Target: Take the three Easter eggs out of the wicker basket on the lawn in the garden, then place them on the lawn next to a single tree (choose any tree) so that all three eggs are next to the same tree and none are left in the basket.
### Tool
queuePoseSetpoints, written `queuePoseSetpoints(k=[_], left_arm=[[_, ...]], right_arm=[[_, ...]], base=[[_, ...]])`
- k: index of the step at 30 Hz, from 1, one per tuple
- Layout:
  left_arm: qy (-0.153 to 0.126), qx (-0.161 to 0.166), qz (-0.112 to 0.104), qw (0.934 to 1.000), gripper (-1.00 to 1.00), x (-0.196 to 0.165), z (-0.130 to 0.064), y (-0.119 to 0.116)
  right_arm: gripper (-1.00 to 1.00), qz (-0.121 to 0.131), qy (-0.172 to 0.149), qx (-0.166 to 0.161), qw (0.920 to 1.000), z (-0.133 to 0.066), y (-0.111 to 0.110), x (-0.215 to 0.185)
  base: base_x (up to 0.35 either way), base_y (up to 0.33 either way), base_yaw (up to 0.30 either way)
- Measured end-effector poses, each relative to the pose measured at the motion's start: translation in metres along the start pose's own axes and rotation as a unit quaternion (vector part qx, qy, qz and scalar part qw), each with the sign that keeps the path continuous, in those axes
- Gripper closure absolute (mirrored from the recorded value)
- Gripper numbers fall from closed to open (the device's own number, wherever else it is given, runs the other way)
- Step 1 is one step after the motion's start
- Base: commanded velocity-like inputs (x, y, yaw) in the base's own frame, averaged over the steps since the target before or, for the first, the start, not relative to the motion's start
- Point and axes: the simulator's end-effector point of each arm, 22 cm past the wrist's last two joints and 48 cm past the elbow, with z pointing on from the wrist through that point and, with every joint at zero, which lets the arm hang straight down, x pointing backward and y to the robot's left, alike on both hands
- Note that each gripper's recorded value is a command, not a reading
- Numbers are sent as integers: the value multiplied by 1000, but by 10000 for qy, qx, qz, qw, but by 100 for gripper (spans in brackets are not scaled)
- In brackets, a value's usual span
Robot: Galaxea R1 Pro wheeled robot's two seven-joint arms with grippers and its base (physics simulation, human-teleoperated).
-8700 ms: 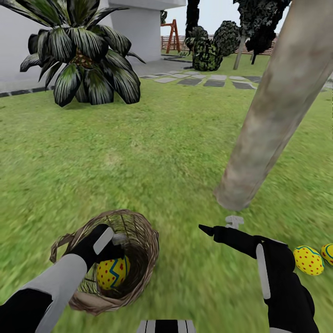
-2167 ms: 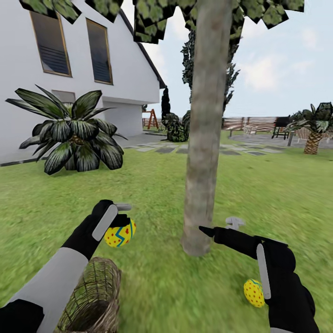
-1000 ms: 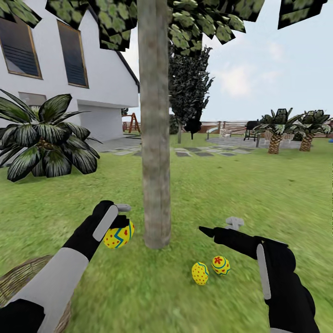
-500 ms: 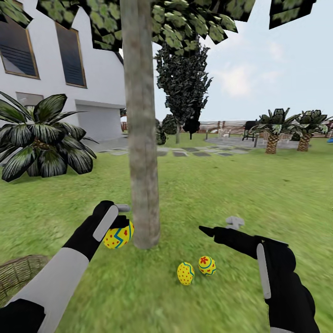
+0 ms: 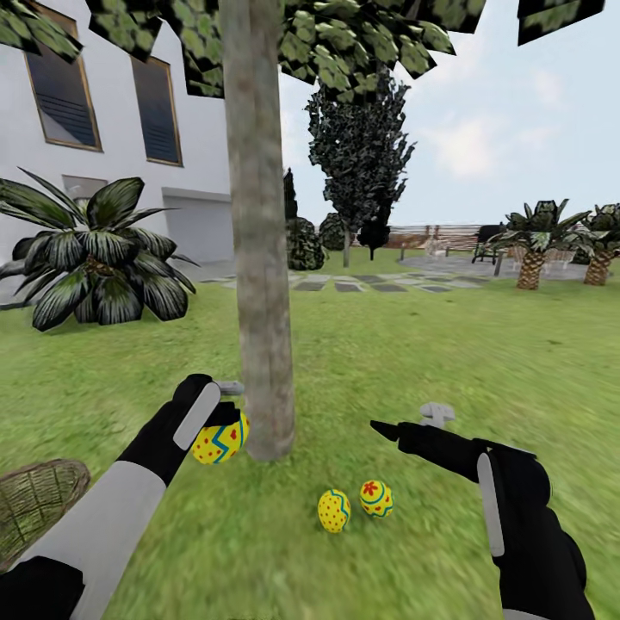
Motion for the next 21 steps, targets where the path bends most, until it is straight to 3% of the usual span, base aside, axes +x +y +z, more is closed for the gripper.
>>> queuePoseSetpoints(k=[11, 21], left_arm=[[2, -73, 0, 10000, 100, 0, 0, 3], [2, -74, 0, 10000, 100, 0, 0, 3]], right_arm=[[-100, -1, 6, -2, 10000, 0, 0, 0], [-100, -3, 1, -7, 10000, 0, 1, 0]], base=[[18, -315, 273], [77, -315, 36]])
